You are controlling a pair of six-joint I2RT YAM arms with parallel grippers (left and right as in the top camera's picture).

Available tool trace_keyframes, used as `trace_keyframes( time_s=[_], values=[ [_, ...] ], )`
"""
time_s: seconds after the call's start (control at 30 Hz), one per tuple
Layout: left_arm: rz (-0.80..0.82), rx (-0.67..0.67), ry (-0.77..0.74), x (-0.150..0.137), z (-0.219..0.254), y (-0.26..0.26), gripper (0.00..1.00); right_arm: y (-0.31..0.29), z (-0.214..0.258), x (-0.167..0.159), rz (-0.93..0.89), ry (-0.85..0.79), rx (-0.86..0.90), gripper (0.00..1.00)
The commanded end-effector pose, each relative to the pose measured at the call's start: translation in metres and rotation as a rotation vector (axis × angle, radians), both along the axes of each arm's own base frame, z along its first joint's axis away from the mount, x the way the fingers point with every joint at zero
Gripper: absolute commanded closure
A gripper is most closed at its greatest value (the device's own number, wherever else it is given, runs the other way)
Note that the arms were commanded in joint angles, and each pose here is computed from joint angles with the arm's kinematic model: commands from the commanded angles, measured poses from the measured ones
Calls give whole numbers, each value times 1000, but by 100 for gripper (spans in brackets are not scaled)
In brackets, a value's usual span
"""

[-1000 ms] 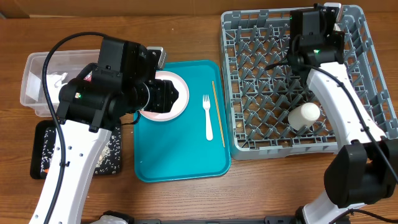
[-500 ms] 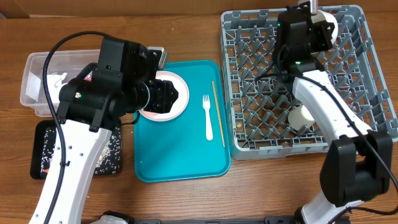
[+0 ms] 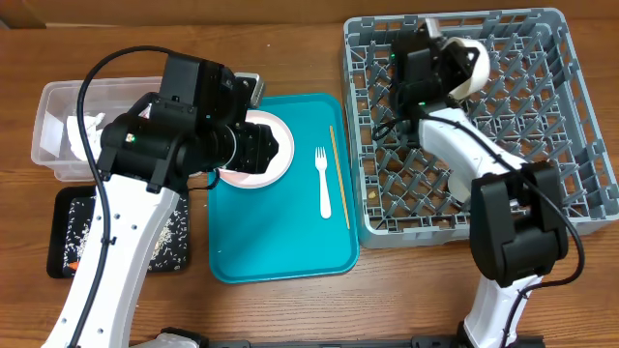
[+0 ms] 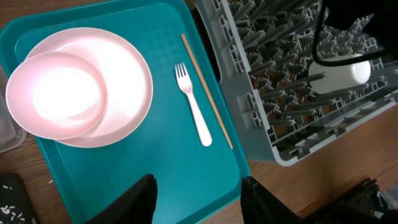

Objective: Sort waste into correct bins and load items into the dishwasher

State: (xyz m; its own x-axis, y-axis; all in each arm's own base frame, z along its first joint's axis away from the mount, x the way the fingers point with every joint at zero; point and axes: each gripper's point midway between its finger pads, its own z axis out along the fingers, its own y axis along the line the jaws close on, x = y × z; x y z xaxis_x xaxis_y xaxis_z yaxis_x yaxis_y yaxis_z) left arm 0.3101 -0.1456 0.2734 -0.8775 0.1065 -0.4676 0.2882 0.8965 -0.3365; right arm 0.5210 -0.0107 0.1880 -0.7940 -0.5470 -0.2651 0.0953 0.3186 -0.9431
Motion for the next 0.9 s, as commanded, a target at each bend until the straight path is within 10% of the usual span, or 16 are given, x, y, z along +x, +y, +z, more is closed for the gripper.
trace_keyframes(
  time_s=[0.0, 0.37, 0.47, 0.87],
  values=[
    [-15, 16, -15, 3, 0, 2, 54, 15, -23, 4, 48, 64, -16, 96],
    [-15, 16, -14, 3, 0, 2, 53, 21, -26, 4, 56, 66, -17, 96],
    [-15, 16, -14, 3, 0, 2, 52, 26, -26, 4, 66, 67, -17, 69],
    [-14, 16, -15, 3, 0, 2, 50, 33, -11, 4, 44, -13, -20, 29]
  ],
)
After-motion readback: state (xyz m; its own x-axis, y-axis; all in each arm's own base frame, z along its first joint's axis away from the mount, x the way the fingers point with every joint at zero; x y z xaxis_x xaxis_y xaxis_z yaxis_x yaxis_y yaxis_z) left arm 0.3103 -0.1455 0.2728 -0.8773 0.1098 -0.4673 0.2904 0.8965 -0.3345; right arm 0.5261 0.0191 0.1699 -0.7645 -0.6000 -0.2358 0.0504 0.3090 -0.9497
